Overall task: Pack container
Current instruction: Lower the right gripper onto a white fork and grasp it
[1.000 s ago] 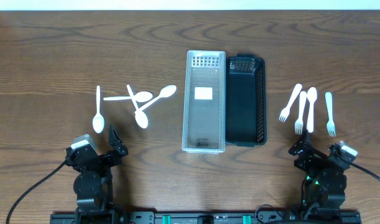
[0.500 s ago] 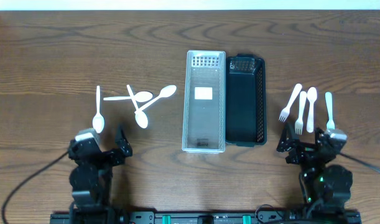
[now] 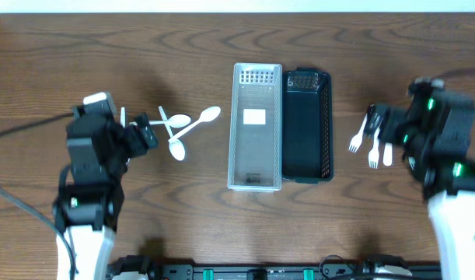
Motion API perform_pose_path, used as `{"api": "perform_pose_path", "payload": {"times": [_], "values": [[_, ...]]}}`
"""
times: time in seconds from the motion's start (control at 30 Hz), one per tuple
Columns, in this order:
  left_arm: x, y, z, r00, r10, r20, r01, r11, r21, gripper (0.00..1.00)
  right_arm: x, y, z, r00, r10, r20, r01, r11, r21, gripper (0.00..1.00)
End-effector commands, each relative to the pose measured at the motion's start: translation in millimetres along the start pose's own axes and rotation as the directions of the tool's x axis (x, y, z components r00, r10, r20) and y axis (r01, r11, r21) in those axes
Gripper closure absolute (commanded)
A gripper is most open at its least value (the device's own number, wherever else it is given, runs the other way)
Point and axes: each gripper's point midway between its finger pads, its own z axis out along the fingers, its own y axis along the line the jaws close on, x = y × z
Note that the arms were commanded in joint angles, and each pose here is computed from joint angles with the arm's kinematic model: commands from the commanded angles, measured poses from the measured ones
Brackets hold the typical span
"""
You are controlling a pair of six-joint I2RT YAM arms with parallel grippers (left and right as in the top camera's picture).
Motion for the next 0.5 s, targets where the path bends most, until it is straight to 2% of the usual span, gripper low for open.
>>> {"api": "perform_pose_path", "payload": {"times": [0.0,0.2,0.47], "values": [[-10,-6,10,0.999,0.022,-0.042,-0.022,1.000,0.004,0.02,-27,-21,19,0.996,-0.072,-0.056,0.075,0.996,0.053,0.01],[7,-2,26,0.991,0.025,-0.131,-0.027,0.999,-0.017,0.02,-34,-63,57,0.991,-0.014,-0.131,0.031,0.992,0.124,0.01],[15,-1,29,0.986,0.024,-0.164,-0.029,0.999,-0.025,0.02,-11,-104,97,0.972,0.064,-0.224,-0.021,0.981,0.192,0.01]]}}
